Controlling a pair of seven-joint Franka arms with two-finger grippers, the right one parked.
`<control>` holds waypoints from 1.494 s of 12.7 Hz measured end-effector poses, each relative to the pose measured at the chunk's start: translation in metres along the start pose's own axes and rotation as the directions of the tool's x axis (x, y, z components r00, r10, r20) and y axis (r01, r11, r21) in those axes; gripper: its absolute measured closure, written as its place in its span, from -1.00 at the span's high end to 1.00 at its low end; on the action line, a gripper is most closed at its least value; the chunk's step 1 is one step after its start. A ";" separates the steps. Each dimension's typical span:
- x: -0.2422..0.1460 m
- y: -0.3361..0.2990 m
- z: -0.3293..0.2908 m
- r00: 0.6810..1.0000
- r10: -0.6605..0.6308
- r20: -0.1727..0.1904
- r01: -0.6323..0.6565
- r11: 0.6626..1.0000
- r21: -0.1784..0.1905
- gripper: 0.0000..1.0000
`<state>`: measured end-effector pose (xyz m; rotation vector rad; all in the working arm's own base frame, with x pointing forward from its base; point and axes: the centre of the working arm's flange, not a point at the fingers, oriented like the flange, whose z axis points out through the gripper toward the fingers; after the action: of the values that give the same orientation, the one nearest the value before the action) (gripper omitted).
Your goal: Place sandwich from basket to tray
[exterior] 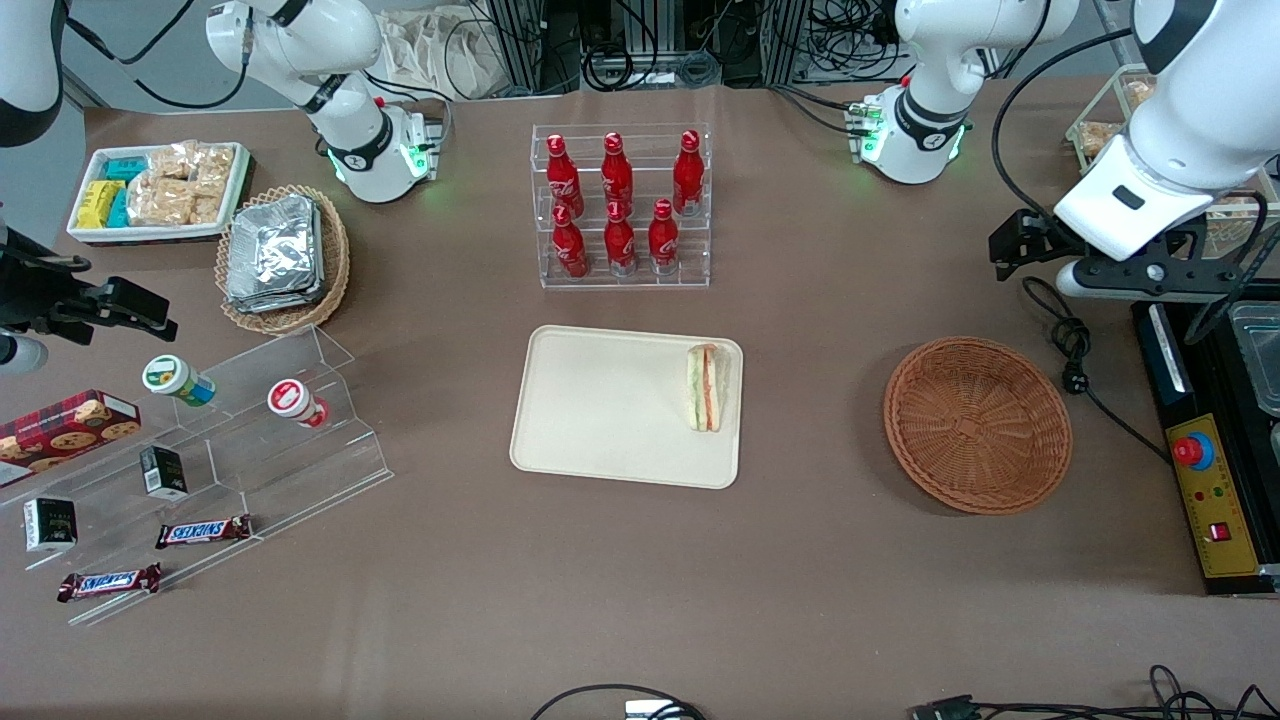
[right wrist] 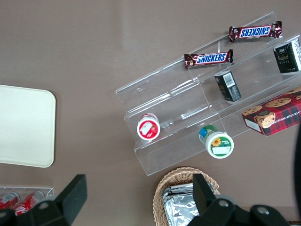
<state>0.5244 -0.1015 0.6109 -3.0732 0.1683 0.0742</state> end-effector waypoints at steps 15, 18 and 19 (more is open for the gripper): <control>0.002 -0.027 0.004 0.998 -0.057 0.021 0.058 0.997 -0.058 1.00; 0.002 -0.027 0.005 0.998 -0.057 0.023 0.058 0.997 -0.058 1.00; 0.002 -0.027 0.005 0.998 -0.056 0.023 0.057 0.997 -0.059 1.00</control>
<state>0.5296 -0.0748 0.6074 -3.1323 0.0794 0.1118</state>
